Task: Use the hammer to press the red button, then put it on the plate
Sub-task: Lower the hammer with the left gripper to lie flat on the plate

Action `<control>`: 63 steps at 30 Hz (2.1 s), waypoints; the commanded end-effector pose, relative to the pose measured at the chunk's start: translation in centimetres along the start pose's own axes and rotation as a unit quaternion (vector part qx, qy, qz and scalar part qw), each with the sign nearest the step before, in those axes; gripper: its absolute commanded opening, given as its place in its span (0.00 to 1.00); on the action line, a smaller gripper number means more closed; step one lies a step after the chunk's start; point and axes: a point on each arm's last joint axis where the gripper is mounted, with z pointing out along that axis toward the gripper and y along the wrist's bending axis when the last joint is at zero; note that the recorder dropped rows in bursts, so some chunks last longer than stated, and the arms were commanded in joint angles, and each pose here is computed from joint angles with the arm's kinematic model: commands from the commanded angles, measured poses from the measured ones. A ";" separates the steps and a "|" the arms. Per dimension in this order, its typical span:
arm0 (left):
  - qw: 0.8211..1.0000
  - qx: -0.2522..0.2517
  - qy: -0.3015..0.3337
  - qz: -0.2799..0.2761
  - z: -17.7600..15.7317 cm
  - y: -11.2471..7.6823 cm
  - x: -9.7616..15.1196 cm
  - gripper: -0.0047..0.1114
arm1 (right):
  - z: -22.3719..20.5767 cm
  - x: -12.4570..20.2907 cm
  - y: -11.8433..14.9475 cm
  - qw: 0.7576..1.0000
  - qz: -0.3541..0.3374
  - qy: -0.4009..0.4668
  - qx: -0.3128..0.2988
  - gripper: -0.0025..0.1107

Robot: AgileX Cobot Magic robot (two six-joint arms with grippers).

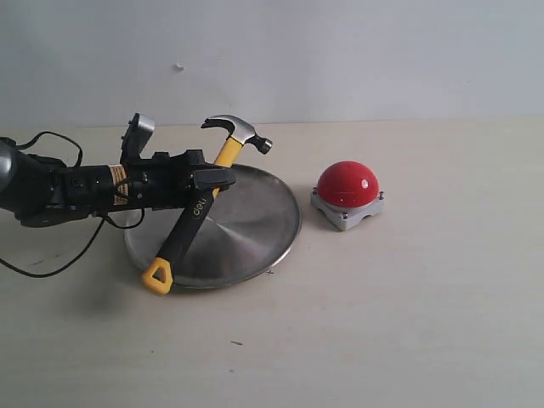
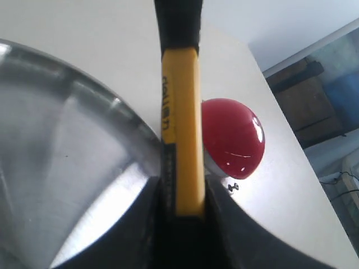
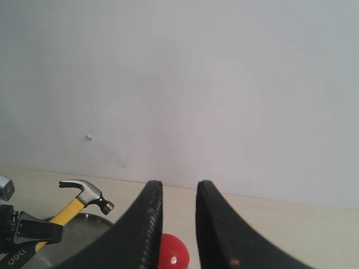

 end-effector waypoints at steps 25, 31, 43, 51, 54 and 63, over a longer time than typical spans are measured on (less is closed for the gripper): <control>0.999 -0.042 -0.005 0.019 0.8 -0.1 -0.1 0.04 | -0.1 0.1 0.0 1.000 -0.001 -0.001 0.001 0.21; 0.999 -0.050 -0.006 0.018 0.8 0.1 0.0 0.04 | -0.1 0.1 0.0 1.000 -0.001 -0.001 0.001 0.21; 0.998 -0.060 -0.007 -0.008 1.2 1.6 0.9 0.04 | -0.1 0.1 0.0 1.000 -0.001 -0.001 0.001 0.21; 0.998 -0.058 -0.007 -0.006 1.2 1.6 0.9 0.04 | -0.1 0.1 0.0 1.000 -0.001 -0.001 0.001 0.21; 0.998 -0.056 -0.007 -0.008 1.2 1.6 0.8 0.07 | -0.1 0.1 0.0 1.000 -0.001 -0.001 0.001 0.21; 0.998 -0.055 -0.008 -0.010 1.3 1.5 0.8 0.45 | -0.1 0.1 0.0 1.000 -0.001 -0.001 0.001 0.21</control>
